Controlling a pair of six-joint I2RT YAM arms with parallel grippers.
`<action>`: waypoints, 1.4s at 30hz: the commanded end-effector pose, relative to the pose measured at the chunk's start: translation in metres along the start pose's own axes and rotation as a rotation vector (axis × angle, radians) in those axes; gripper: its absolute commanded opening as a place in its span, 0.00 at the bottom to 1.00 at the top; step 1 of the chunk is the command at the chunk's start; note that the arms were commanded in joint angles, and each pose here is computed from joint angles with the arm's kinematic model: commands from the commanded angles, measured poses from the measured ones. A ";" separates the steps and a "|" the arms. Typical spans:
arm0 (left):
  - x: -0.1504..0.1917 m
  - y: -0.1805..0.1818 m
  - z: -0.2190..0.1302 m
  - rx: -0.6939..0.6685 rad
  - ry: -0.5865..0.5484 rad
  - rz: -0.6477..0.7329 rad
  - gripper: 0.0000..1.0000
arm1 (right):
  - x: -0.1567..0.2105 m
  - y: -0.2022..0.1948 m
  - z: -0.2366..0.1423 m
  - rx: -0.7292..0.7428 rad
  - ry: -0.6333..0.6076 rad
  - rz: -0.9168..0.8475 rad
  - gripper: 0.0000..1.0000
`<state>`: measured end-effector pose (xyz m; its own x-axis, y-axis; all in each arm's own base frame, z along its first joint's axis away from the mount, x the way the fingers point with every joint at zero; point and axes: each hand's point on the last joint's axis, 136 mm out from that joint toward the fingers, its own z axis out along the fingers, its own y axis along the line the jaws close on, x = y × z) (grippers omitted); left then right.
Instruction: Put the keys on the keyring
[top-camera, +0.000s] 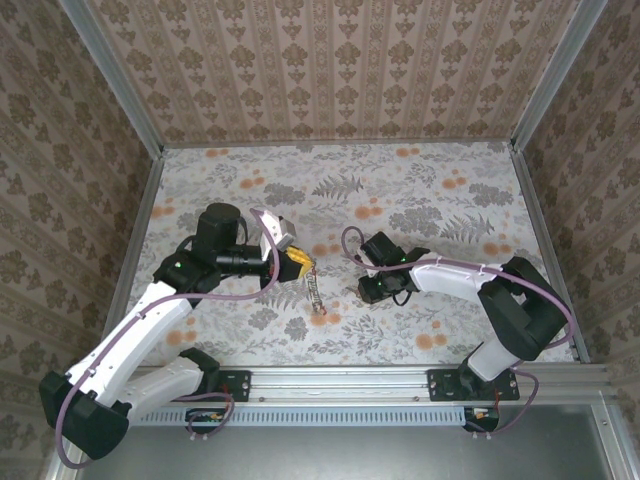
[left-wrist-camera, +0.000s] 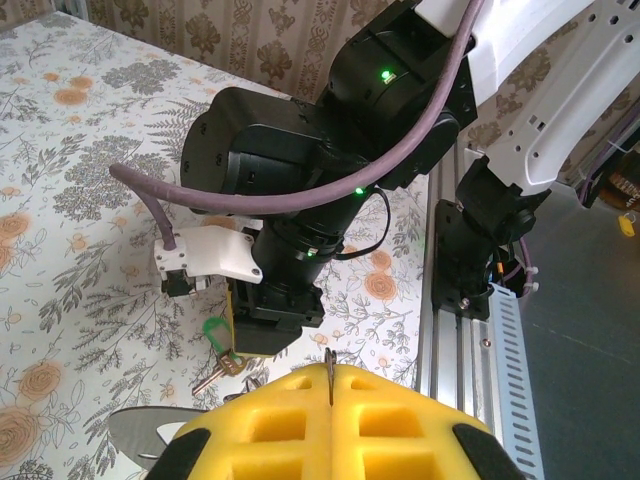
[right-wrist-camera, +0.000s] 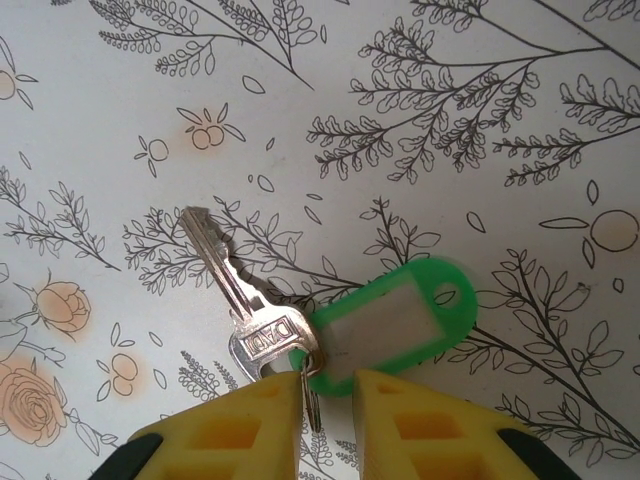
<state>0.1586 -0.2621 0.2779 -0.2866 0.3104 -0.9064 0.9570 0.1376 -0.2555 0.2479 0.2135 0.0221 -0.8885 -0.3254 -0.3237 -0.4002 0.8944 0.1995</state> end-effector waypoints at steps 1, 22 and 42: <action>-0.008 -0.007 -0.005 0.022 -0.031 0.024 0.00 | -0.002 -0.001 -0.003 0.014 -0.020 -0.001 0.21; -0.008 -0.006 -0.005 0.014 -0.031 0.025 0.00 | -0.001 0.004 0.004 -0.015 -0.012 -0.008 0.17; -0.009 -0.006 -0.006 0.011 -0.036 0.027 0.00 | 0.006 0.005 0.002 -0.005 -0.023 0.000 0.21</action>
<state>0.1581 -0.2617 0.2788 -0.2840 0.3087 -0.9078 0.9577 0.1374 -0.2529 0.2462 0.2192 0.0195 -0.8780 -0.3300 -0.3468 -0.4151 0.8857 0.2082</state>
